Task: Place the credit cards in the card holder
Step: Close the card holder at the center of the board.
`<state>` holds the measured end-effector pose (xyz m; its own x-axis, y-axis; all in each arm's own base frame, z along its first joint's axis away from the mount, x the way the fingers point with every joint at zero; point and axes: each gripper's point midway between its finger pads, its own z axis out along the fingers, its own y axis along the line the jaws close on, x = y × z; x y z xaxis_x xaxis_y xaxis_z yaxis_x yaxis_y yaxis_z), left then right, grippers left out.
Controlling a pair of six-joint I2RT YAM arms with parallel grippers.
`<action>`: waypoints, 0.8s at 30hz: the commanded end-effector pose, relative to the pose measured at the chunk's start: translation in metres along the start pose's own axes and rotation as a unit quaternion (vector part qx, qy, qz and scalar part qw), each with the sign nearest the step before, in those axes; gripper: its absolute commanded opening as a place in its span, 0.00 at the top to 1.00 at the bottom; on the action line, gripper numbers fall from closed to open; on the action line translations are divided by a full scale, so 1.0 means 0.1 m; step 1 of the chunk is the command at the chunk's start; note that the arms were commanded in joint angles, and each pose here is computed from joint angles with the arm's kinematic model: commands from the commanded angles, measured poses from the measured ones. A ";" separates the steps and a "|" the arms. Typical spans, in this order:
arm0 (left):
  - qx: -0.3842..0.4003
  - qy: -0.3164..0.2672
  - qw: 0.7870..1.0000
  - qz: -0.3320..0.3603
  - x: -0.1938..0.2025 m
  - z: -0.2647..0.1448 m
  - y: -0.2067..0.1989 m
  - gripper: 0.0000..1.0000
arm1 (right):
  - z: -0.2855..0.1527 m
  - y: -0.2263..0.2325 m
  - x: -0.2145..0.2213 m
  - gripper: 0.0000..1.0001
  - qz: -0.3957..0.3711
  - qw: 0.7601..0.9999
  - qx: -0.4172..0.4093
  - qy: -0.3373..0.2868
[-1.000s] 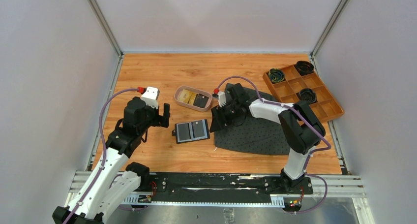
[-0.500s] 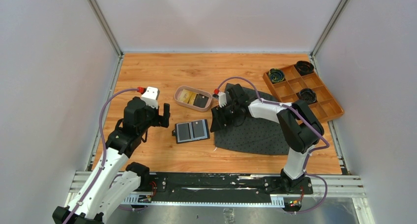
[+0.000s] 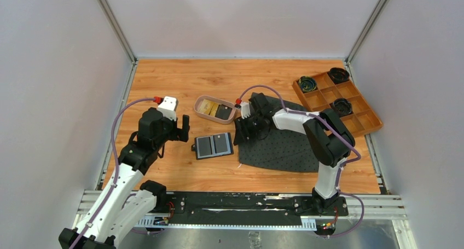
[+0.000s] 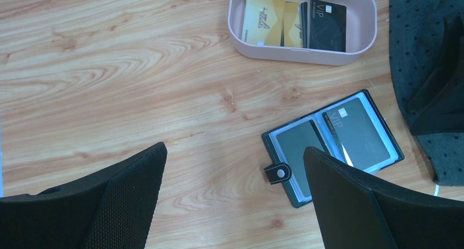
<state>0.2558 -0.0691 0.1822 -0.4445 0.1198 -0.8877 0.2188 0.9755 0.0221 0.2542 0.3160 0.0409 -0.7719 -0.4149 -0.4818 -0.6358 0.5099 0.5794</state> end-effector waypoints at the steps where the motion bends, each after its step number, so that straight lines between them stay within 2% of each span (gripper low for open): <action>1: 0.002 -0.005 1.000 0.004 -0.01 0.02 0.00 0.00 | 0.12 0.04 0.06 0.49 0.003 1.000 0.009 0.021; 8: 0.002 -0.006 1.000 0.003 -0.01 0.02 0.00 0.00 | 0.28 0.15 0.19 0.50 -0.002 0.999 0.010 0.050; 17: 0.022 0.001 1.000 -0.009 0.00 0.03 -0.08 0.00 | 0.29 0.12 0.09 0.51 -0.009 0.998 0.025 0.050; 20: 0.047 0.021 0.998 -0.043 0.00 0.03 -0.20 0.00 | 0.26 0.20 -0.02 0.49 -0.020 0.998 0.006 0.051; 24: 0.090 0.040 0.985 -0.139 0.04 0.10 -0.46 0.00 | 0.12 0.31 -0.22 0.44 -0.048 0.998 -0.020 0.048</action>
<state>0.2547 -0.0889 0.1711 -0.5178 0.0455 -0.8543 0.2442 0.9649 -0.0966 0.2482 0.3502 0.0446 -0.7400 -0.4937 -0.4568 -0.6705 0.4868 0.5599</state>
